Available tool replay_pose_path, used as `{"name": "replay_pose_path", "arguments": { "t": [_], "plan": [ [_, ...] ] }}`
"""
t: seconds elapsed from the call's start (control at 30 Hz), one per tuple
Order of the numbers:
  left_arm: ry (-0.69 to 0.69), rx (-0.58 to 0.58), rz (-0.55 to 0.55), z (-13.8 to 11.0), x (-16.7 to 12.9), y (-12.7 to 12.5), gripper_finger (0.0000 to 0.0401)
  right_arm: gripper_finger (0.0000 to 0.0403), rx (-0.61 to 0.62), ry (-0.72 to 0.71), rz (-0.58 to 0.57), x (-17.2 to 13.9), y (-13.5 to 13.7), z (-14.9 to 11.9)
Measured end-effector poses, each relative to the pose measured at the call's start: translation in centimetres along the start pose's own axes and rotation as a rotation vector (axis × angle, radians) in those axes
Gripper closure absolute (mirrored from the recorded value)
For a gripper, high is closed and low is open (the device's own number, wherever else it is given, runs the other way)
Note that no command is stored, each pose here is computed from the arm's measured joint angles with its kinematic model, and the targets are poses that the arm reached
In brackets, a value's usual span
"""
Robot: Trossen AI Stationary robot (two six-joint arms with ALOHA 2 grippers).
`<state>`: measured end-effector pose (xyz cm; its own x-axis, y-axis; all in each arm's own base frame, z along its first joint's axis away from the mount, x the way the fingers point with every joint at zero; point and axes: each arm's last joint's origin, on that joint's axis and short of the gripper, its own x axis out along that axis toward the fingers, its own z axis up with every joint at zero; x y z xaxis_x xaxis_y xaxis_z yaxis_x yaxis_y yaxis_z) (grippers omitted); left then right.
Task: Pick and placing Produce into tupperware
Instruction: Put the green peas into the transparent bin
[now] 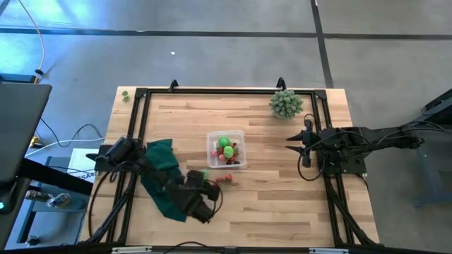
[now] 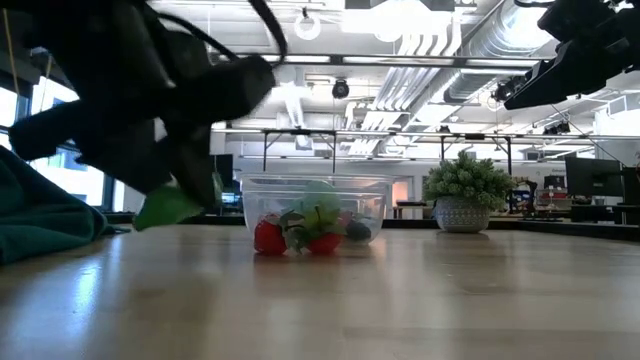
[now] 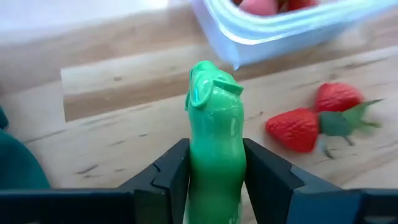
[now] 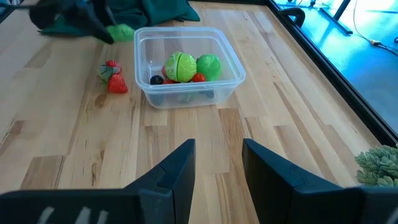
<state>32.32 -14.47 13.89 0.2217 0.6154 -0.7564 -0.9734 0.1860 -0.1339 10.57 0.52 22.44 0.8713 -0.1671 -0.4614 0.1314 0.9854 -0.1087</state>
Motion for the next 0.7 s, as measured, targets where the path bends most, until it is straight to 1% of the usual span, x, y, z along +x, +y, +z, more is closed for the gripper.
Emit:
{"name": "replay_pose_path", "arguments": {
  "t": [0.1, 0.17, 0.3, 0.43, 0.53, 0.6, 0.7],
  "plan": [
    [-0.076, -0.014, -0.040, -0.3, -1.1, 0.5, 0.0275, 0.0279, 0.000, 0.000, 0.000, 0.0, 0.0, 0.0],
    [-0.123, -0.003, -0.051, -0.2, -1.8, 0.9, 0.0275, 0.0279, 0.000, 0.000, 0.000, 0.0, 0.0, 0.0],
    [-0.184, 0.040, -0.058, 1.3, -3.4, 1.2, 0.0275, 0.0279, 0.000, 0.000, 0.000, 0.0, 0.0, 0.0],
    [-0.250, 0.118, -0.041, 4.0, -5.3, 1.2, 0.0275, 0.0279, 0.000, -0.001, 0.000, 0.0, 0.0, 0.0],
    [-0.290, 0.221, -0.012, 6.3, -6.6, 0.9, 0.0275, 0.0279, 0.000, 0.000, 0.000, 0.0, 0.0, 0.0],
    [-0.304, 0.309, 0.017, 8.1, -7.3, 0.7, 0.0275, 0.0279, 0.000, 0.000, 0.000, 0.0, 0.0, 0.0],
    [-0.280, 0.423, 0.044, 10.8, -8.3, -0.1, 0.0275, 0.0279, 0.000, 0.001, 0.000, 0.0, 0.0, 0.0]
  ]
}}
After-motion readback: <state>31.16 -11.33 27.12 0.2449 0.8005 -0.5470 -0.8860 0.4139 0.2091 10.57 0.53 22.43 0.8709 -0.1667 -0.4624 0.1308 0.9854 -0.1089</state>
